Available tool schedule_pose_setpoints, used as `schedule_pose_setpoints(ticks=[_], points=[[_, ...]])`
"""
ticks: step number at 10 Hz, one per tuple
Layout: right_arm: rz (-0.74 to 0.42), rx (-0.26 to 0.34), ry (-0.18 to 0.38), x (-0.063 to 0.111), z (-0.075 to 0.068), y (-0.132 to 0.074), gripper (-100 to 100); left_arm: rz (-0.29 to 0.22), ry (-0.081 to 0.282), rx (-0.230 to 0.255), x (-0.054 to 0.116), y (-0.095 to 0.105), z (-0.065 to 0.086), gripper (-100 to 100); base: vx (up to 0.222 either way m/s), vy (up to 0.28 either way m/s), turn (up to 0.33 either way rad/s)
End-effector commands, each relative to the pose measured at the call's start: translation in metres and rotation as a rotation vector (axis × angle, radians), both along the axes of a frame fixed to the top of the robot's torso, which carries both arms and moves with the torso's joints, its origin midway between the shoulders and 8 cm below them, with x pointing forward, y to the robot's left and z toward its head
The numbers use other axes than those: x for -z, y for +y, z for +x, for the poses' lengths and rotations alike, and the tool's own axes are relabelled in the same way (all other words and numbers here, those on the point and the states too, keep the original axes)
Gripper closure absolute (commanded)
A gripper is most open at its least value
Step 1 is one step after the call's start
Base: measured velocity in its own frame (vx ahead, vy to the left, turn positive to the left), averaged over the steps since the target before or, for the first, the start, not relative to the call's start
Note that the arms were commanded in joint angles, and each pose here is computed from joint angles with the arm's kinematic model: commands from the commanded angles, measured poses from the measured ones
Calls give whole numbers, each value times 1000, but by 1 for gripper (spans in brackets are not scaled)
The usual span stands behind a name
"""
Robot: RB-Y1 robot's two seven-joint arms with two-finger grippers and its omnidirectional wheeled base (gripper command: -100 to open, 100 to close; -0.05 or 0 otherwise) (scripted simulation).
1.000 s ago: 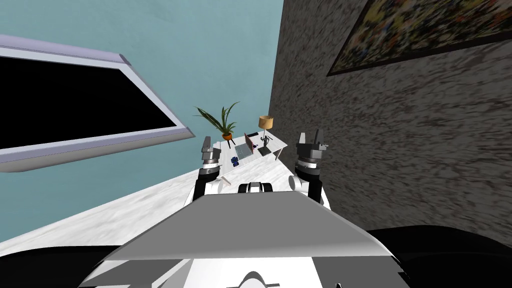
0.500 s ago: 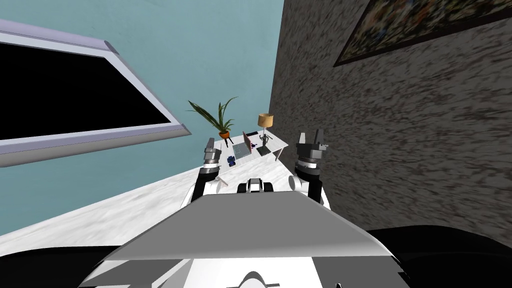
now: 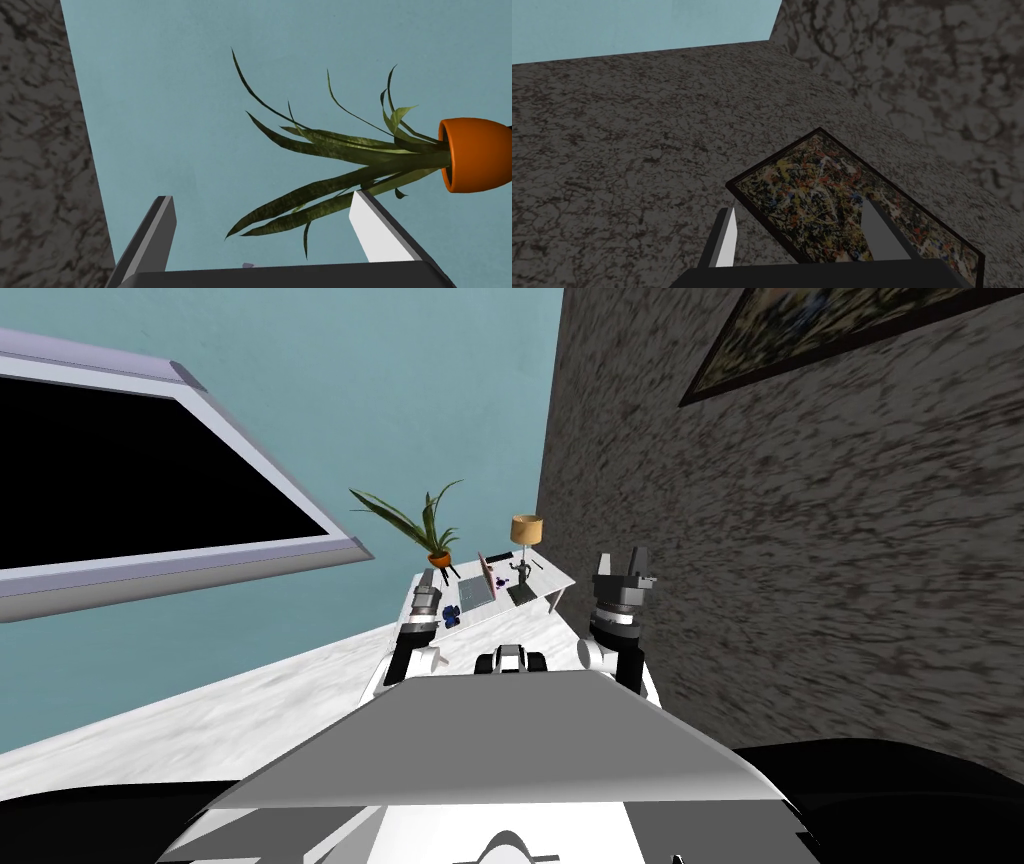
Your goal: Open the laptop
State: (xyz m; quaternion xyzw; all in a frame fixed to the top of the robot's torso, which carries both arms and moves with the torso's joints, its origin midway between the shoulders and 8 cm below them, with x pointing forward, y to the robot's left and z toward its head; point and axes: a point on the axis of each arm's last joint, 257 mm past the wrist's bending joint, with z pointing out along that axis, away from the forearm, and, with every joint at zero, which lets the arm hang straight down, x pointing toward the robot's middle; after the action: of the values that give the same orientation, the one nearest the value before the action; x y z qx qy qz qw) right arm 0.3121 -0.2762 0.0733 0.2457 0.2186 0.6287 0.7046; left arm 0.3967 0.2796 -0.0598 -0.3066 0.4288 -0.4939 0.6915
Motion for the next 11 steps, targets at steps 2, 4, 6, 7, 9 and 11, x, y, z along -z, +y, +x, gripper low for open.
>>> schedule_pose_setpoints(ticks=[2, 4, 6, 7, 9, 11], points=[[0, 0, 0, 0, 0, 0, 0, 33, 73, -56, 30, 19, 12, -100, 82, -139, 52], [0, 0, 0, 0, 0, 0, 0, 47, 118, -90, 48, 30, 18, -100, 111, -152, 65], [0, 0, 0, 0, 0, 0, 0, 66, 162, -120, 64, 41, 23, -100, 99, -177, 64], [0, 0, 0, 0, 0, 0, 0, 74, 176, -129, 70, 45, 24, -100, 68, -154, 30], [0, 0, 0, 0, 0, 0, 0, 108, 234, -167, 91, 61, 29, -100, 122, -165, 68], [0, 0, 0, 0, 0, 0, 0, 131, 283, -198, 109, 75, 32, -100, 119, -203, 77]])
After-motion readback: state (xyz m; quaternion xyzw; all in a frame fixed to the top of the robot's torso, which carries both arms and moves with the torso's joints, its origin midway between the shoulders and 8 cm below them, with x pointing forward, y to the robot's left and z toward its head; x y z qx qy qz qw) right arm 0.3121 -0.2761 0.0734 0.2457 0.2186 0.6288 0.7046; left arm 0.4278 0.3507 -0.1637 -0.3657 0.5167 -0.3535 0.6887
